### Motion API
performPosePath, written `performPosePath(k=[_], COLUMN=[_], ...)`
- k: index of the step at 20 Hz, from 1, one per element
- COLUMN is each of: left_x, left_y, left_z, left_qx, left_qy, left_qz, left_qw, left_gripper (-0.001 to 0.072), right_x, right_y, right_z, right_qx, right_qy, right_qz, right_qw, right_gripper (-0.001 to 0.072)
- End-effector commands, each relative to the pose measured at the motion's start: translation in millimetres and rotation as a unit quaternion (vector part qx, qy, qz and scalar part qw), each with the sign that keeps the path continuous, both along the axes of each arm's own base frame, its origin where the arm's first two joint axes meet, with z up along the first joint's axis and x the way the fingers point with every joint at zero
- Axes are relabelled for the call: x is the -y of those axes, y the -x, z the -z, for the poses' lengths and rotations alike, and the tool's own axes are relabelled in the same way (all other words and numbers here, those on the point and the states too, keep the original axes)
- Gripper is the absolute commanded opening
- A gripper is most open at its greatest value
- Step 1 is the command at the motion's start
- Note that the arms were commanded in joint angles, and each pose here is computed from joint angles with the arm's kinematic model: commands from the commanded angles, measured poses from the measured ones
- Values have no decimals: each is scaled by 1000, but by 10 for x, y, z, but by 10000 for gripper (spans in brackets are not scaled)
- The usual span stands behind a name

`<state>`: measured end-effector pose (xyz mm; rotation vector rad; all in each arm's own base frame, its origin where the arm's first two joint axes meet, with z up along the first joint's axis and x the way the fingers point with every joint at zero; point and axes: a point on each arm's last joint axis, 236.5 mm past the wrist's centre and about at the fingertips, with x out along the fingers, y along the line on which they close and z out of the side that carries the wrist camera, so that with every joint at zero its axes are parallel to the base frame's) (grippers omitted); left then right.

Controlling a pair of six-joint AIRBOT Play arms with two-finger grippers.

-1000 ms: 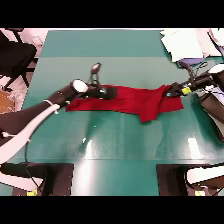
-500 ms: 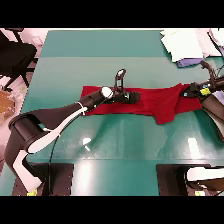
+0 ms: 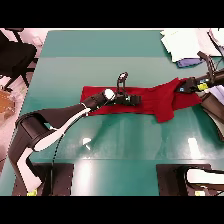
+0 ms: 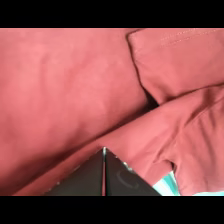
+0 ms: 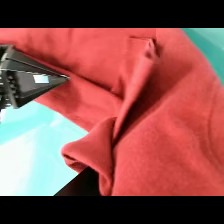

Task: Fold the shirts.

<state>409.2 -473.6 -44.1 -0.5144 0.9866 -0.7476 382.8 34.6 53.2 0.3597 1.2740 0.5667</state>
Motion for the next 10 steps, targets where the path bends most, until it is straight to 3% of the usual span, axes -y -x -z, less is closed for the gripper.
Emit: performPosePath(k=[1,8,10], left_x=[-9,-32,-348], left_y=[-9,-78,-291], left_z=[47,-140,-407], left_qx=[1,-21,-13], left_qy=[-5,12,-14], left_qz=[0,24,32], left_qw=[1000,999,999], left_gripper=[22,22,21], right_x=[-231,-739,-1005], right_y=[22,-42,-99], right_z=[-150,-573,-812], right_qx=[15,55,81], right_qy=[2,2,-2], right_qz=[-13,-32,-43], right_qw=[1000,998,996], right_gripper=[18,18,17])
